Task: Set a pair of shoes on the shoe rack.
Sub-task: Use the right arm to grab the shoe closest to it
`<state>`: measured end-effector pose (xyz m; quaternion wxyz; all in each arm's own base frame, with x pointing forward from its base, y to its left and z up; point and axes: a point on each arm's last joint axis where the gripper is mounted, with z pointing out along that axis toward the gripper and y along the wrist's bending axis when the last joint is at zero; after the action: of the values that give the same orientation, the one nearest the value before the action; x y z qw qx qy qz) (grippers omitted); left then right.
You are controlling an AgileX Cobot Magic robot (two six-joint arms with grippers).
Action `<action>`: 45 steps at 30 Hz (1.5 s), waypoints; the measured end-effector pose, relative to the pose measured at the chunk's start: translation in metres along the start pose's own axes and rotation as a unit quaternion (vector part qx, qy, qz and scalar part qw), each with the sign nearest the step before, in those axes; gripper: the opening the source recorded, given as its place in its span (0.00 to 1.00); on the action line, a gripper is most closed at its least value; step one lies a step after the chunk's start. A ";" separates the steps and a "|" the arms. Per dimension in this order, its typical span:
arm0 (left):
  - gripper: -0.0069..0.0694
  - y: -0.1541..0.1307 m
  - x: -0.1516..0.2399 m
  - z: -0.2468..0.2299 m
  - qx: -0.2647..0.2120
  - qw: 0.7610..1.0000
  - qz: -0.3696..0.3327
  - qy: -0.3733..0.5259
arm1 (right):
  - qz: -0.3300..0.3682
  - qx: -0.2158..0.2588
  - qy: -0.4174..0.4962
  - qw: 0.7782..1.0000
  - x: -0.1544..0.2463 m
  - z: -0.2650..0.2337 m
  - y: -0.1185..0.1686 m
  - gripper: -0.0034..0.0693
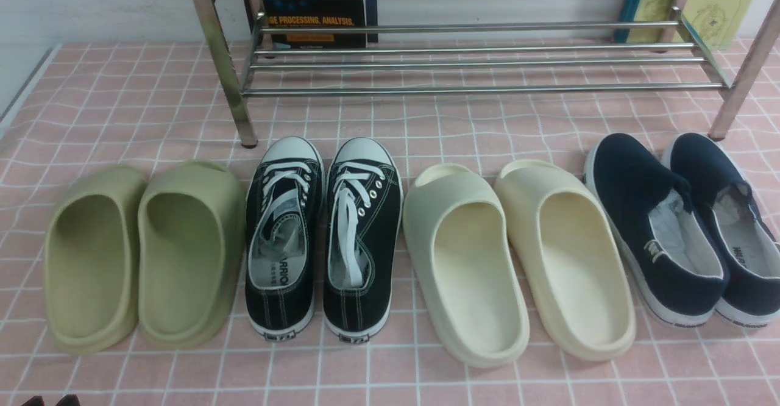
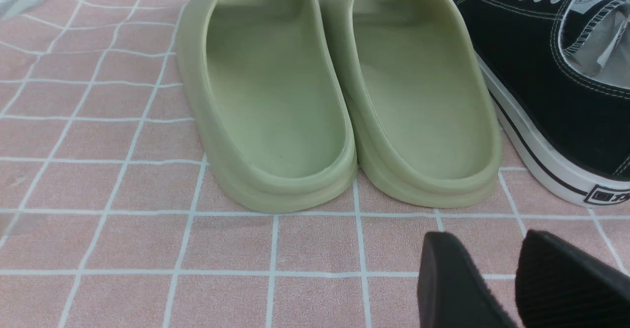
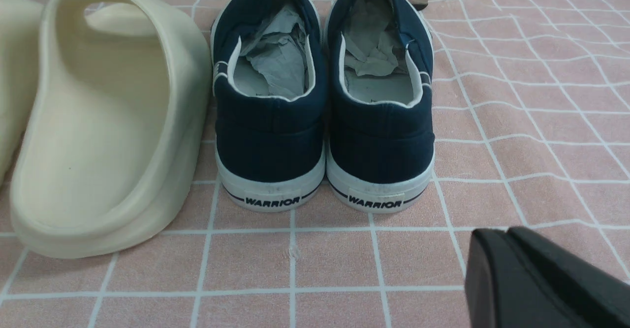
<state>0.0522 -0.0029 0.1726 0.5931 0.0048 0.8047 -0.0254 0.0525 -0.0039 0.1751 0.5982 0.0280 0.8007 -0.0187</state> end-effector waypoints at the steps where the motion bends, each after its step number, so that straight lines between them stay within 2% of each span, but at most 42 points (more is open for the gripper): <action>1: 0.40 0.000 0.000 0.000 0.000 1.000 0.000 0.000 | 0.000 0.000 0.000 1.000 0.000 0.000 0.000 0.10; 38: 0.40 0.000 0.000 0.000 0.000 1.000 0.000 0.000 | -0.001 0.001 0.000 1.000 0.000 0.000 0.000 0.16; 45: 0.40 0.000 0.000 0.000 0.000 1.000 0.000 0.000 | -0.003 0.000 -0.030 1.000 -0.004 0.001 0.000 0.18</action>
<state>0.0522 -0.0029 0.1726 0.5931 0.0048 0.8047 -0.0254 0.0542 -0.0040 0.1785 0.6218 0.0249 0.7825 -0.0212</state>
